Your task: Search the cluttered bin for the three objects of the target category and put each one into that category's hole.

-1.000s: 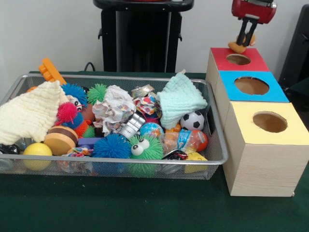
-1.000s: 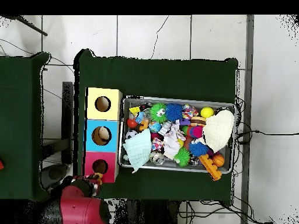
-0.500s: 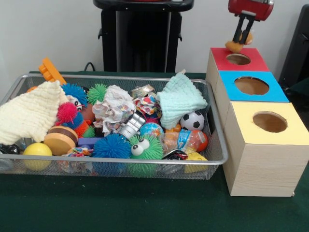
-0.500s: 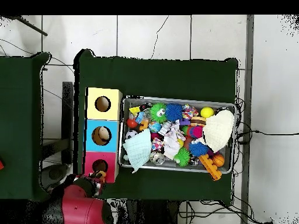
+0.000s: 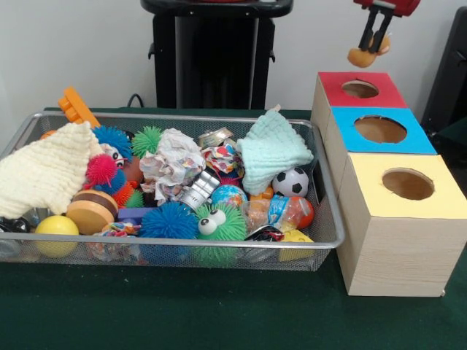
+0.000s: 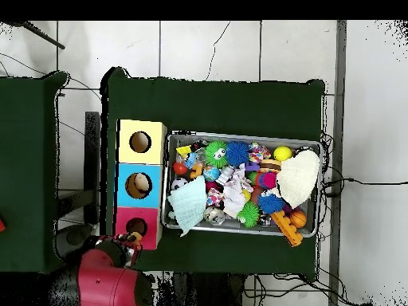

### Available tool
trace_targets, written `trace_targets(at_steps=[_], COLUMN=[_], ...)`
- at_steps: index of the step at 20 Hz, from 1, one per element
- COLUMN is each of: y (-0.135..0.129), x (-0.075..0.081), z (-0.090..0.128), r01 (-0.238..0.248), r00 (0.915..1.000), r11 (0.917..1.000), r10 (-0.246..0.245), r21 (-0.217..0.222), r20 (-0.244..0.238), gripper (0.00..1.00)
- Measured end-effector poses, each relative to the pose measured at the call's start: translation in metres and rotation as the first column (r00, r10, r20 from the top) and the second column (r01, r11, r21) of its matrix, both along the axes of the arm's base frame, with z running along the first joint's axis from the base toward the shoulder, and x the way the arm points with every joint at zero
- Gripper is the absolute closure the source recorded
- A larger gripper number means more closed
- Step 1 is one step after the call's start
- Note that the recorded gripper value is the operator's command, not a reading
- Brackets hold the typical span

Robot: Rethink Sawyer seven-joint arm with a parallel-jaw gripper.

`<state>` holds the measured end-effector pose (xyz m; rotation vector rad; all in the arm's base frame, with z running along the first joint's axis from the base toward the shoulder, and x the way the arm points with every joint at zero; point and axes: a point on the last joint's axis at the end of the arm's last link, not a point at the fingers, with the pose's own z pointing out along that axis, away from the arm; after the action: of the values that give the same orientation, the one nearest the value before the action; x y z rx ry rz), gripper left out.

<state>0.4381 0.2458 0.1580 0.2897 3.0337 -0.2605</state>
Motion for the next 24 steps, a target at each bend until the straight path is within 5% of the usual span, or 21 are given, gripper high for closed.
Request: trace_targets(at_steps=[24], y=[-0.010], x=[0.028], z=[0.006], r01=[0.016], r00=[0.9975], r11=[0.9999], r10=[-0.017], r21=[0.004], r20=[0.069], gripper=[1.00])
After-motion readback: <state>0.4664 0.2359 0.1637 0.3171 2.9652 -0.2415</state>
